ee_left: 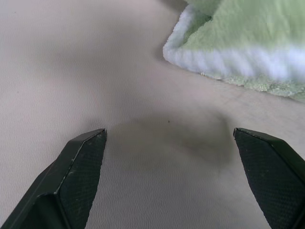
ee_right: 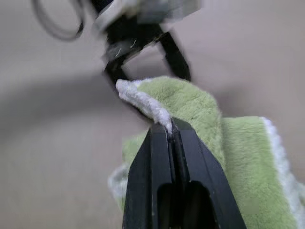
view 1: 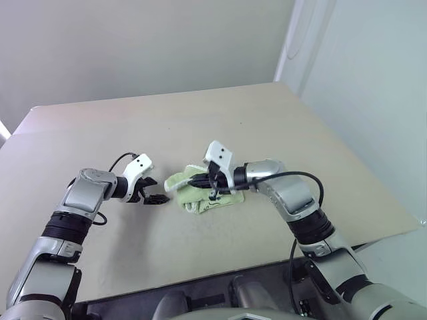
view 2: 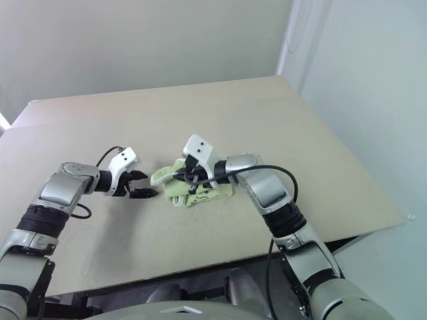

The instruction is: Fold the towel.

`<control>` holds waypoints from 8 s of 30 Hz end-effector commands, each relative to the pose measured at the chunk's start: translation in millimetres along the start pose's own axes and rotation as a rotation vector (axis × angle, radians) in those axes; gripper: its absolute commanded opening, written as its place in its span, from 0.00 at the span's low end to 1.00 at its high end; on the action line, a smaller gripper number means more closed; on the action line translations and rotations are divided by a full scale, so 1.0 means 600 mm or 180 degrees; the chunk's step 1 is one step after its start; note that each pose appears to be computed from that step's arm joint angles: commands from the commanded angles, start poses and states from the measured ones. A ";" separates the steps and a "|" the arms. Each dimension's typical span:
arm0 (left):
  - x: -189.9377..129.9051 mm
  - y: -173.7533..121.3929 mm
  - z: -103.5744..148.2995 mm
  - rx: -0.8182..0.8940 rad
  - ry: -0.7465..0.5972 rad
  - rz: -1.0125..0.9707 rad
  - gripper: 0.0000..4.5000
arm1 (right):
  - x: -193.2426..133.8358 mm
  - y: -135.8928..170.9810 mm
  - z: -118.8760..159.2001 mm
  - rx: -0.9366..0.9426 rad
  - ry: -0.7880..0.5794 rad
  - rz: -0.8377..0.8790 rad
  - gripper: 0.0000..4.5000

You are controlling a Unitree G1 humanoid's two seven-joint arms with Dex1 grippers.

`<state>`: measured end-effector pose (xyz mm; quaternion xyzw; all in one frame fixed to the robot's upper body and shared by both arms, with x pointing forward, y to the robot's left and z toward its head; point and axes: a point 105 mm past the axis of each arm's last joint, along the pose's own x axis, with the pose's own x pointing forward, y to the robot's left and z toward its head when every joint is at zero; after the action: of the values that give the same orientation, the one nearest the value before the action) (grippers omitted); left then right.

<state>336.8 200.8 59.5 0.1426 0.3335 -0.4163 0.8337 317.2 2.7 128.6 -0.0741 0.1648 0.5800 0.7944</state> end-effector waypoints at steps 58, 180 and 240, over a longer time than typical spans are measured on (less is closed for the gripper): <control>-0.011 0.025 0.016 0.0114 -0.0158 0.0089 1.00 | -0.109 -0.070 -0.017 0.1448 -0.0184 -0.1565 0.69; -0.023 -0.044 0.112 0.0548 -0.1544 -0.0229 1.00 | -0.250 -0.193 -0.034 -0.1536 0.0603 -0.2315 0.01; -0.037 -0.024 0.020 0.0308 -0.1488 -0.0182 1.00 | -0.248 -0.105 -0.001 0.0240 -0.1115 -0.1398 0.99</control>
<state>320.3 194.2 68.8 0.0710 0.1394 -0.4802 0.8631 355.4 -156.6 168.1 0.0131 0.0273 0.3485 0.9368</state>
